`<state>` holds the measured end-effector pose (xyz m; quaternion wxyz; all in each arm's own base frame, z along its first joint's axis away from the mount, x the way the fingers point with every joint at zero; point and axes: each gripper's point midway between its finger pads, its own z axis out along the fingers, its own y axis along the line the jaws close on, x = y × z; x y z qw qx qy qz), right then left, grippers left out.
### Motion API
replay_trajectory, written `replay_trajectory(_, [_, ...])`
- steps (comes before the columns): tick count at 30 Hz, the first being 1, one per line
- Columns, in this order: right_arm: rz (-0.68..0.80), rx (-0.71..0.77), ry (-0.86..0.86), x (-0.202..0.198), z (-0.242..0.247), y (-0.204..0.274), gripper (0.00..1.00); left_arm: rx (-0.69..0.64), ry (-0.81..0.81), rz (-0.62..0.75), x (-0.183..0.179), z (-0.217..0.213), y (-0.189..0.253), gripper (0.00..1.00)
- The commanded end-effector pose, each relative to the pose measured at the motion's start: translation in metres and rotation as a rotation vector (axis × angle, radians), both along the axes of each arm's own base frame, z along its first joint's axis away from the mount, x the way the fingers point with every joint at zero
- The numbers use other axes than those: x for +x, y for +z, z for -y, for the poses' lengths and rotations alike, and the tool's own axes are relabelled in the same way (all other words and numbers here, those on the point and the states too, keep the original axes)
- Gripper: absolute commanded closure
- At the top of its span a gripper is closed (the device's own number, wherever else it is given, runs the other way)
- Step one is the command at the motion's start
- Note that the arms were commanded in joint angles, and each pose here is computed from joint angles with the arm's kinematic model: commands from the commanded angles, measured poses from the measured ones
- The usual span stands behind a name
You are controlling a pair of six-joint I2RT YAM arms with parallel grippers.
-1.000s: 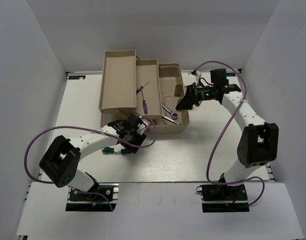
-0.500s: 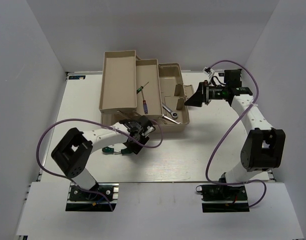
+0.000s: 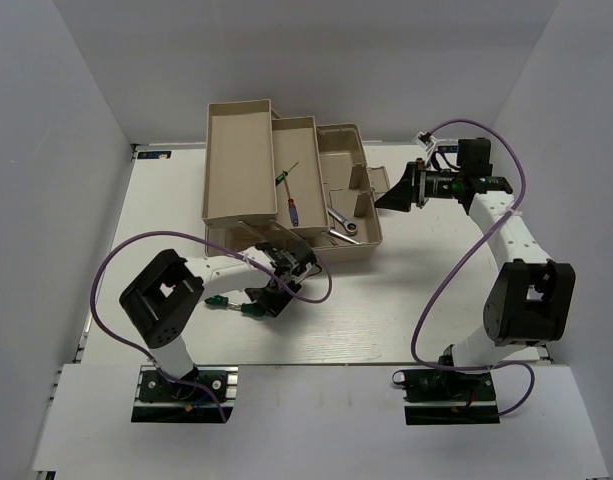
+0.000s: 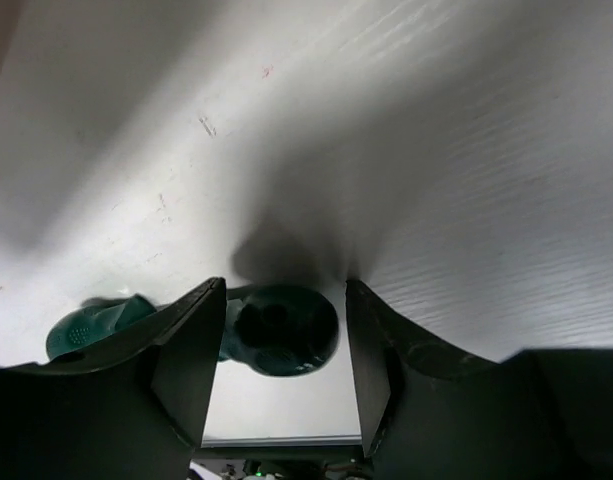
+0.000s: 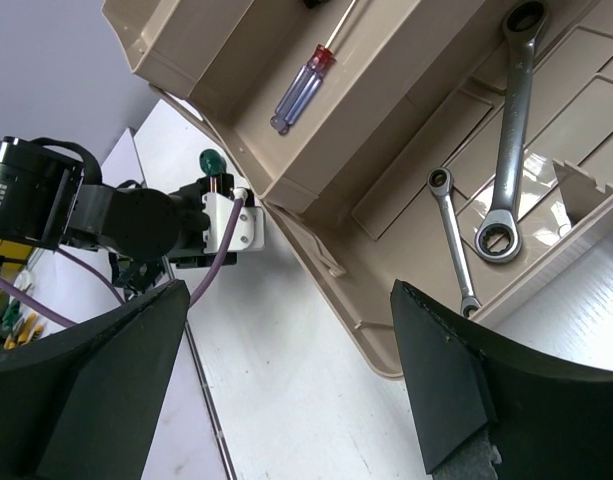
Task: Sort the tools into containers
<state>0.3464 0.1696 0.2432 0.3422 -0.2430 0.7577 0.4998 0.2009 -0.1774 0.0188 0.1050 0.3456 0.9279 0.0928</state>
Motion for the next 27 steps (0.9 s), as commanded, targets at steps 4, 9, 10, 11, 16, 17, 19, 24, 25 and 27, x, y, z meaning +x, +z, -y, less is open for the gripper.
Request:
replay_trajectory(4, [0.066,0.032,0.016,-0.007,0.001,0.020,0.13,0.022,0.018,-0.053,-0.014,-0.009,-0.003,0.38])
replay_trajectory(9, [0.070,0.032,0.016,-0.009,0.001,0.018,0.13,0.040,0.027,-0.056,-0.015,-0.012,-0.004,0.38])
replay_trajectory(10, [0.075,0.032,0.015,-0.009,0.002,0.019,0.13,0.046,0.028,-0.049,-0.014,-0.013,-0.004,0.41])
replay_trajectory(11, [0.072,0.032,0.010,-0.009,0.004,0.018,0.13,0.046,0.028,-0.049,-0.014,-0.013,-0.004,0.45])
replay_trajectory(16, [0.076,0.033,0.016,-0.015,0.002,0.019,0.13,0.037,0.028,-0.030,-0.010,-0.011,0.000,0.66])
replay_trajectory(17, [0.069,0.034,0.017,-0.015,0.002,0.017,0.13,0.030,0.028,-0.024,-0.010,-0.010,0.002,0.68])
replay_trajectory(19, [0.072,0.031,0.011,-0.017,0.003,0.017,0.13,0.021,0.028,-0.017,-0.007,-0.007,0.005,0.72])
replay_trajectory(24, [0.073,0.020,0.017,-0.022,0.003,0.015,0.13,-0.095,0.023,0.028,0.007,0.020,0.036,0.81])
replay_trajectory(25, [0.083,0.017,0.022,-0.023,0.003,0.015,0.13,-0.145,-0.001,0.035,0.006,0.030,0.047,0.84])
replay_trajectory(27, [0.076,0.011,0.018,-0.025,0.003,0.012,0.13,-0.222,-0.051,0.060,0.010,0.047,0.069,0.86])
